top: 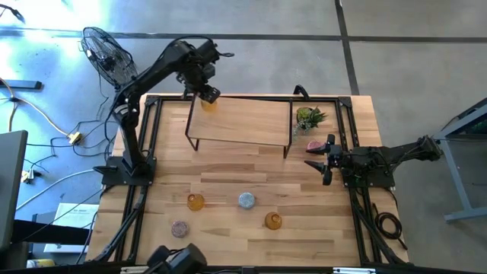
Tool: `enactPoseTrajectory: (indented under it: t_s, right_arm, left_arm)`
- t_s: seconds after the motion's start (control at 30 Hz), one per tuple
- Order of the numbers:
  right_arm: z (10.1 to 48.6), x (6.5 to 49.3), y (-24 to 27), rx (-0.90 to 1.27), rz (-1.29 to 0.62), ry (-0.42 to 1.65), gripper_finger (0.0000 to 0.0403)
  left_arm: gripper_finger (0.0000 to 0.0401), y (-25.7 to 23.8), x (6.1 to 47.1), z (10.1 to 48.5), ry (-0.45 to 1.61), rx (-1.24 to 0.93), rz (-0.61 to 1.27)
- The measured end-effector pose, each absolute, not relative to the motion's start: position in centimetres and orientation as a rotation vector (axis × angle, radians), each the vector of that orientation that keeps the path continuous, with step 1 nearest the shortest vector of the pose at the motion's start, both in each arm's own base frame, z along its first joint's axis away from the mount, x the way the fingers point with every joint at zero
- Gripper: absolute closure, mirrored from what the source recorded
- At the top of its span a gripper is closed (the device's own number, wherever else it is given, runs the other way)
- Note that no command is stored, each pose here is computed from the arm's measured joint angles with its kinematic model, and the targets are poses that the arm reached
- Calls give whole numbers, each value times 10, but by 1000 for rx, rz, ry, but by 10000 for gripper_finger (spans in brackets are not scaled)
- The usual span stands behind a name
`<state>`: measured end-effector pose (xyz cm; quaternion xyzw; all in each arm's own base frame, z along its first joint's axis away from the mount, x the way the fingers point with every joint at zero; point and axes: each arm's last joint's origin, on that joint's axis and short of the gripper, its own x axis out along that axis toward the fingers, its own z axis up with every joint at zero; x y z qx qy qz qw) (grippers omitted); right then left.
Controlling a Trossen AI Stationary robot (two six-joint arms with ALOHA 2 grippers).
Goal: Pick & Place candle stick holders
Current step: Put the top yellow candle holder on the shelf
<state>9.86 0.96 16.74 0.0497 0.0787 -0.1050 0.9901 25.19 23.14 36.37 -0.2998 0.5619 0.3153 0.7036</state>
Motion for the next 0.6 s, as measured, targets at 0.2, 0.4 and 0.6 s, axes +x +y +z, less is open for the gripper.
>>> enactPoseTrajectory:
  t_s: [0.2, 0.4, 0.6]
  right_arm:
    - [167, 98, 10, 96, -211, 167, 203]
    - [166, 98, 10, 95, -212, 173, 203]
    - [166, 98, 10, 94, -212, 174, 203]
  left_arm:
    - [184, 231, 252, 364, 1250, -673, 698]
    - [108, 231, 252, 364, 1242, -691, 713]
    - [93, 229, 253, 365, 1217, -737, 641]
